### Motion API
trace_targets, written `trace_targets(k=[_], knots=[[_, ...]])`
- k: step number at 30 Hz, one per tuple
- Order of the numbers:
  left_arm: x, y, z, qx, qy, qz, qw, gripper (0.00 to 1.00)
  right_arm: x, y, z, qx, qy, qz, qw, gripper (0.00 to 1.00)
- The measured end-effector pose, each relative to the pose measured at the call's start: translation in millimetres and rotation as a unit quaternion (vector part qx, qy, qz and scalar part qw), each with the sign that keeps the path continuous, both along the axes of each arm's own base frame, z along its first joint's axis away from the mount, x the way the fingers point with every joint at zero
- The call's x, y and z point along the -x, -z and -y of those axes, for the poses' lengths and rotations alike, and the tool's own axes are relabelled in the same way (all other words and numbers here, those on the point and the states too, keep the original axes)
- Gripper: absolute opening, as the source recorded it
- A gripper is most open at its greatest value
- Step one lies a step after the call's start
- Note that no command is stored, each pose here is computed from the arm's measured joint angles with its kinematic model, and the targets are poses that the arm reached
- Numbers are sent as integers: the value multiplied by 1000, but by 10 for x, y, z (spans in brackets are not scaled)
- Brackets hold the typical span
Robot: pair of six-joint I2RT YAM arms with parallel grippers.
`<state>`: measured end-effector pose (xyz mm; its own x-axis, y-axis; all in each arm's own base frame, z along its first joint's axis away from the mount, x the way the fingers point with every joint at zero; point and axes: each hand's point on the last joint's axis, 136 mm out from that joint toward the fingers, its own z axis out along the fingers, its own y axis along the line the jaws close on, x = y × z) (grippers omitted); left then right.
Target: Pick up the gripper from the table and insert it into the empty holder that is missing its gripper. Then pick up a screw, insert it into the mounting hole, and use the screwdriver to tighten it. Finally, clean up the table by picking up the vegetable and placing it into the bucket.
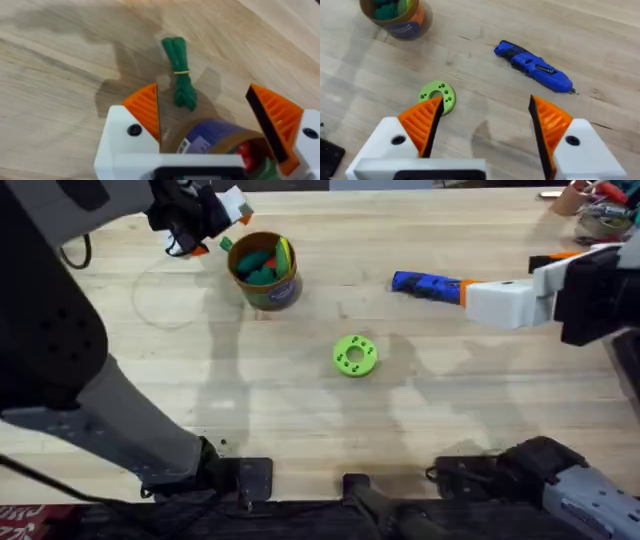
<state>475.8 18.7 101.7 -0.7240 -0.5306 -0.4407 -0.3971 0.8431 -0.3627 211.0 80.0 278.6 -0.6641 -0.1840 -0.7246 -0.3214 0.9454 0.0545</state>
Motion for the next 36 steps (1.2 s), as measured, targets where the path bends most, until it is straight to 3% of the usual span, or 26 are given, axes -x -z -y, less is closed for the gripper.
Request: trace_targets(k=[10,16,18,22,24,28,36], knots=[[-42,494,-6,5,-4,-40,999,993,19,21,7,2,0,-5,1000,980],[-18,518,-84,-25,6,-48,999,981,37,40,13,4,0,-11,1000,980],[-18,516,-103,-32,6,-48,998,823,37,40,13,4,0,-11,1000,980],[-25,510,-118,-39,8,-47,998,283,37,40,13,4,0,-11,1000,980],[-21,514,-126,-42,5,-49,998,140,37,41,13,4,0,-11,1000,980],[-13,531,-118,-44,2,-52,998,21,34,44,12,4,0,-12,1000,980],[-11,530,-121,-46,2,-53,998,14,-32,136,-11,12,0,-33,999,980]])
